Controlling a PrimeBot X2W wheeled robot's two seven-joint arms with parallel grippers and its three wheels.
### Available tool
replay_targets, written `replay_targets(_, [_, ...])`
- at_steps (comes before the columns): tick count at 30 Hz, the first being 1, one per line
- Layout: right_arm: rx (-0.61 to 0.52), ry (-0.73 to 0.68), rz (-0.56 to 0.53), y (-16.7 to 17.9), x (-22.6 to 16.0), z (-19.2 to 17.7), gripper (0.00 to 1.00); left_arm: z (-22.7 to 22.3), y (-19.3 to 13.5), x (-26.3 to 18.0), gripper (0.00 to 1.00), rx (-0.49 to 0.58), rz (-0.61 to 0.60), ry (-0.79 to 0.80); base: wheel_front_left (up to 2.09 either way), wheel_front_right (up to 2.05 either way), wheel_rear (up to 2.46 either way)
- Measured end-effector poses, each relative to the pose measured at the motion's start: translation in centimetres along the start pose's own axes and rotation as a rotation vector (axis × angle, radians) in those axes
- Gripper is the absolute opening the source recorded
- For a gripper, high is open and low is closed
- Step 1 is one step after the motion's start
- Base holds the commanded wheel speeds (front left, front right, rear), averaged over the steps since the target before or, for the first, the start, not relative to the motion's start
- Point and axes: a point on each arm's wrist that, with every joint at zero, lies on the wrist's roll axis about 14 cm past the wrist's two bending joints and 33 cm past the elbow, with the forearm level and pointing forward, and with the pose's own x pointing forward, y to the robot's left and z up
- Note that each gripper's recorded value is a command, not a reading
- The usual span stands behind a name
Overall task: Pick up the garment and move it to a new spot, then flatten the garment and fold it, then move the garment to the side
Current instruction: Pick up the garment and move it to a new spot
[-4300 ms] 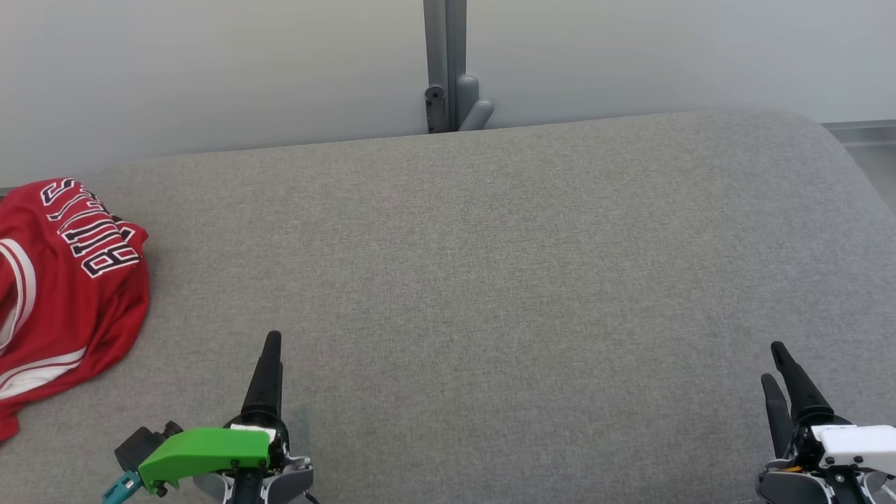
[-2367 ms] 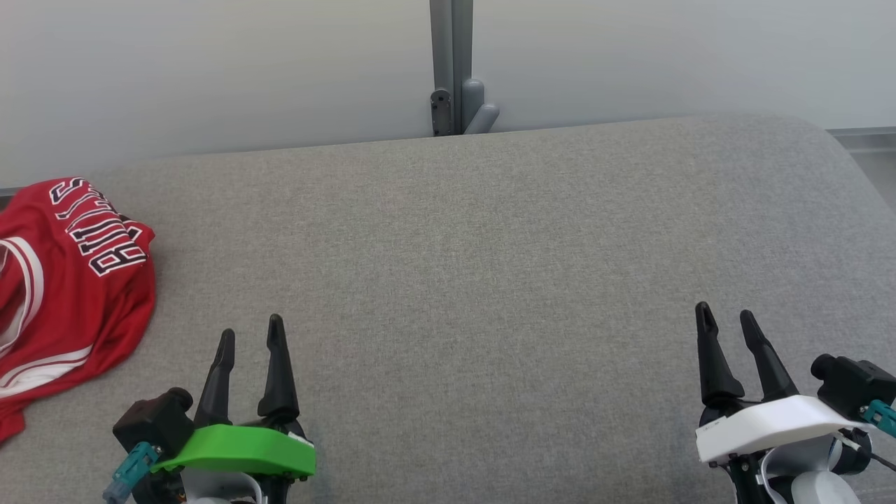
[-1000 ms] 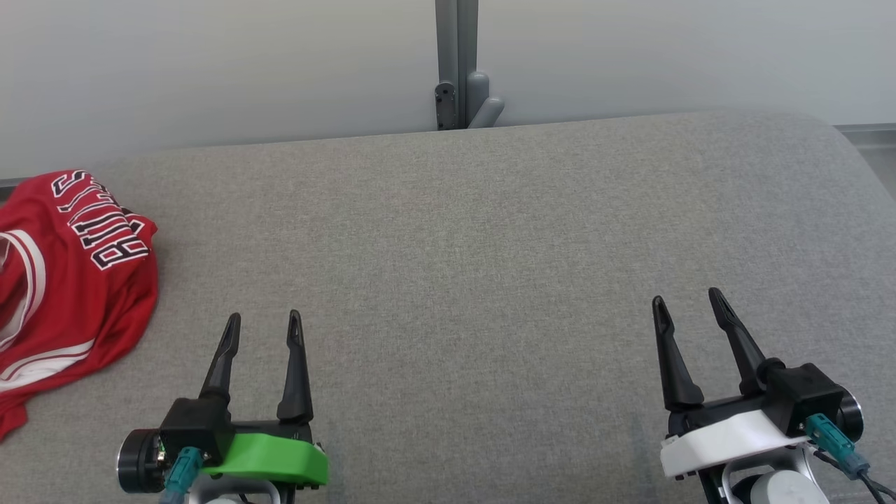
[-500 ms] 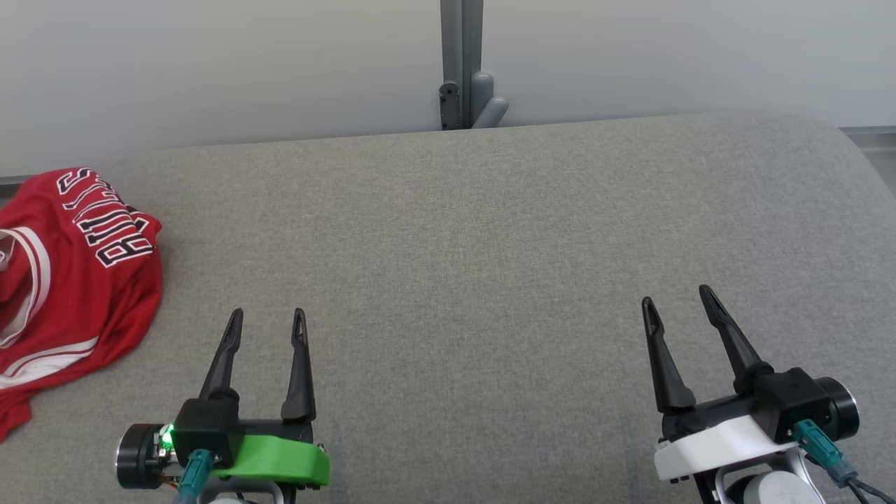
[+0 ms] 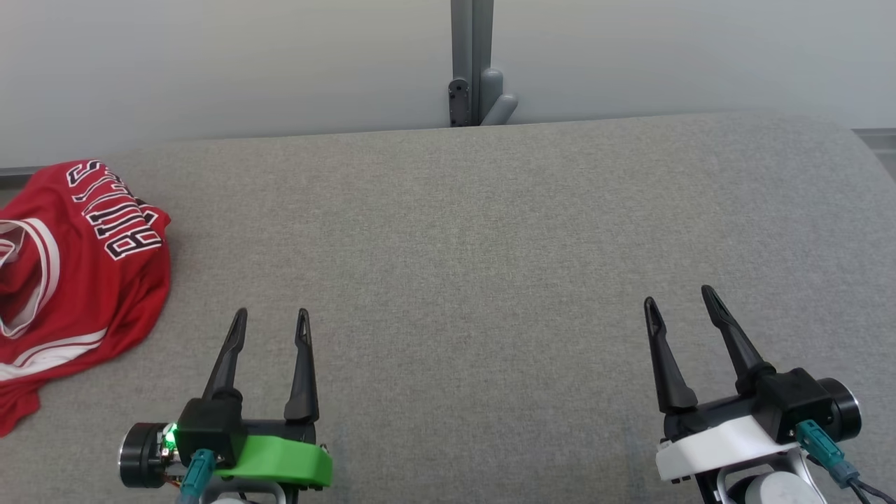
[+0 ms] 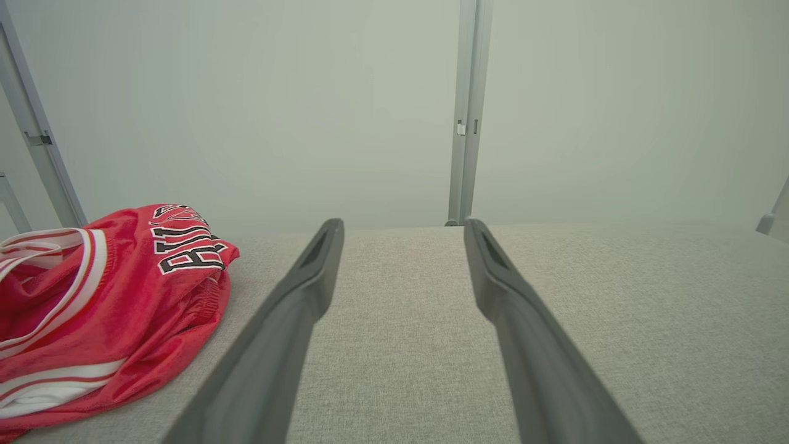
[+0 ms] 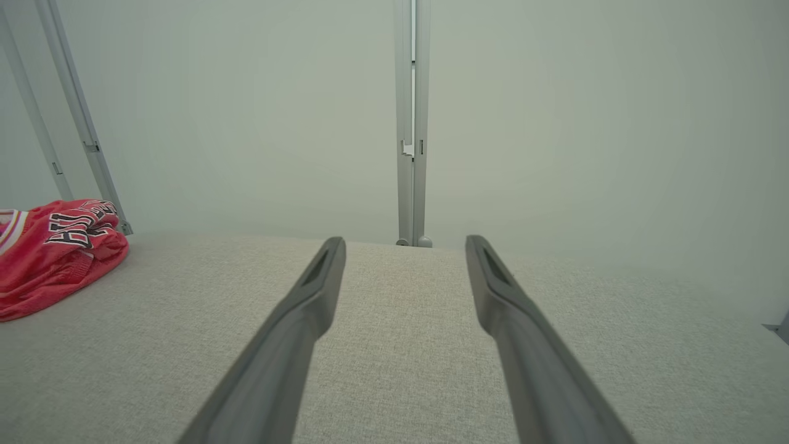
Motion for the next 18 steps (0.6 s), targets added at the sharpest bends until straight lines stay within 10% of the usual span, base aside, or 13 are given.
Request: replay_targets(18, [0.037,0.014,0.177,5.6,2.4,-1.1,1.0,0.8,5.4,-3.5,1.0,0.025,0.194,-0.008,0.0,0.0,0.0])
